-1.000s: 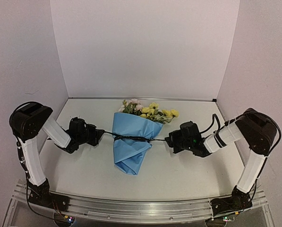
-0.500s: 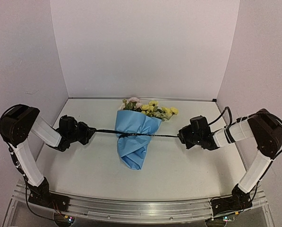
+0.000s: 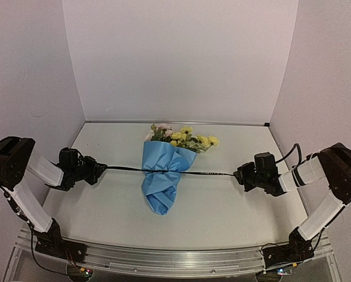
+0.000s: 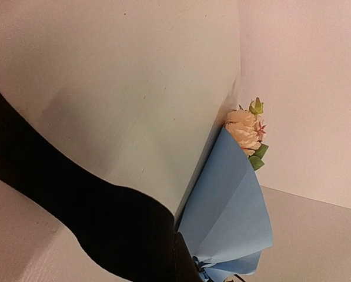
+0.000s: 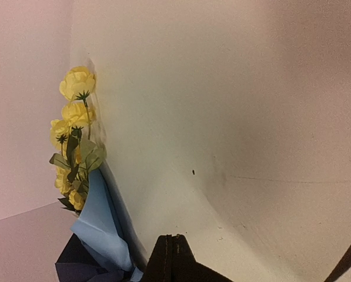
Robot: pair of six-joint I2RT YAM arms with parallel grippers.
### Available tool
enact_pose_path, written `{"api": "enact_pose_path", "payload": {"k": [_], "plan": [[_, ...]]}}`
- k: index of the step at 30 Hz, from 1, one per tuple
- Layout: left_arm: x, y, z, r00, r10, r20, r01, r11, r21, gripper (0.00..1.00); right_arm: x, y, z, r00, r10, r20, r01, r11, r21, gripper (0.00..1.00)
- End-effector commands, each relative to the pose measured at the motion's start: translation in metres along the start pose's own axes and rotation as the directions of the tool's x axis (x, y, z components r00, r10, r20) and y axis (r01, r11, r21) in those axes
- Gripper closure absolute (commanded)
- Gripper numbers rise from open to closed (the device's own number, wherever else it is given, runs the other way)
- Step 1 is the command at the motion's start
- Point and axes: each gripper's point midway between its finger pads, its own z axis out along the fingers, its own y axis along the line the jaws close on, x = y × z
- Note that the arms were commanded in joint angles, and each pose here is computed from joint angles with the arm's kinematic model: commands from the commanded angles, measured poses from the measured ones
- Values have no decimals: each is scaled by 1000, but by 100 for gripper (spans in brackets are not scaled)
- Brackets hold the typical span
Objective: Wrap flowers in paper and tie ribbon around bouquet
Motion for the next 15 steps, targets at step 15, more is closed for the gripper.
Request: {"api": "enact_pose_path", "payload": {"k": [15], "plan": [[-73,33,-39,971,-19,239,43,994,-98,100,-89,-27,-40,963,181,199,-169,983,-75,100]]}}
